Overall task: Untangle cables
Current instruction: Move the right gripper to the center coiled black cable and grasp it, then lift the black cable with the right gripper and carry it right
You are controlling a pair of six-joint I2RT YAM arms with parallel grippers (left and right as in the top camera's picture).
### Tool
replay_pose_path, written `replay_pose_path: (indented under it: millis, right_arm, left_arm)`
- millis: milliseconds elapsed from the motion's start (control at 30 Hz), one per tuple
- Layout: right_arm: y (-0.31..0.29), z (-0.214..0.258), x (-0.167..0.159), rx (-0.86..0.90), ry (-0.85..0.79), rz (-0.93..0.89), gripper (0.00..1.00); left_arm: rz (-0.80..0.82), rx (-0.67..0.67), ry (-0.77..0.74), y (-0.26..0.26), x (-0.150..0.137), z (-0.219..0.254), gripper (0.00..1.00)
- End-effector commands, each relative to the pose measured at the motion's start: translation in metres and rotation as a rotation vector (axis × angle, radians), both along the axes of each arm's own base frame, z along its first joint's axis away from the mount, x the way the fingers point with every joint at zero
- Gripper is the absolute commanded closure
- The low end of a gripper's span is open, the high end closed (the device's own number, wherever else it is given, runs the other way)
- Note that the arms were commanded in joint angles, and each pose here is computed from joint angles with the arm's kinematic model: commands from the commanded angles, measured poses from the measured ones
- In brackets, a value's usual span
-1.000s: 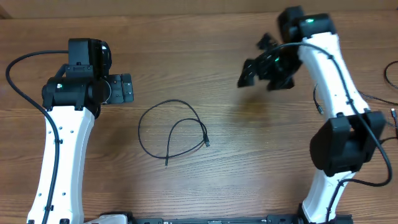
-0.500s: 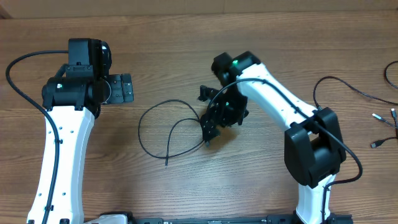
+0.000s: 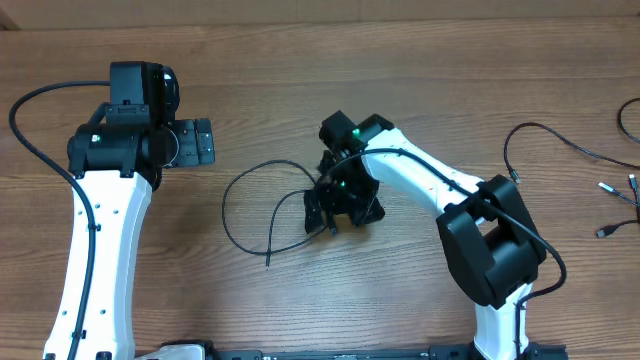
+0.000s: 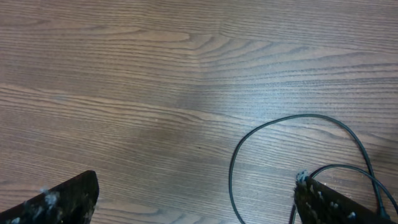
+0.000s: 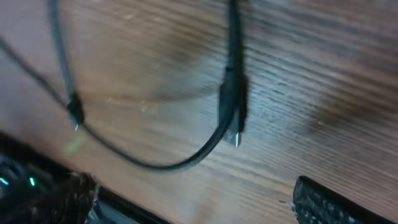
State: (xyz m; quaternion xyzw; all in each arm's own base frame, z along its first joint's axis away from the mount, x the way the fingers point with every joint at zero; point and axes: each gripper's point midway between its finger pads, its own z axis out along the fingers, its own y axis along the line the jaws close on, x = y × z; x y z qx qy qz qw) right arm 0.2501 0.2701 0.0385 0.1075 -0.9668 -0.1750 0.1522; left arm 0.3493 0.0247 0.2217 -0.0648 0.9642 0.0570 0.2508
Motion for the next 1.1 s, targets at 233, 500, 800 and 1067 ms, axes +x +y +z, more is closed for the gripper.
replay_pose_path:
  millis: [233, 500, 800, 1067]
  right_arm:
    - [0.008, -0.039, -0.012, -0.298, -0.073, -0.385, 0.05]
    - [0.055, -0.040, -0.021, -0.255, -0.124, -0.552, 0.23]
    - [0.071, -0.038, -0.018, -0.214, -0.111, -0.642, 0.36]
    - [0.073, -0.041, -0.019, -0.213, -0.106, -0.660, 0.55]
  left_arm:
    - [-0.008, -0.002, 0.000, 0.000, 0.002, 0.001, 0.00]
    - [-0.009, -0.003, 0.000, 0.000, 0.002, 0.001, 0.00]
    - [-0.008, -0.002, 0.000, 0.000, 0.002, 0.001, 0.00]
    - [-0.008, -0.002, 0.000, 0.000, 0.002, 0.001, 0.00]
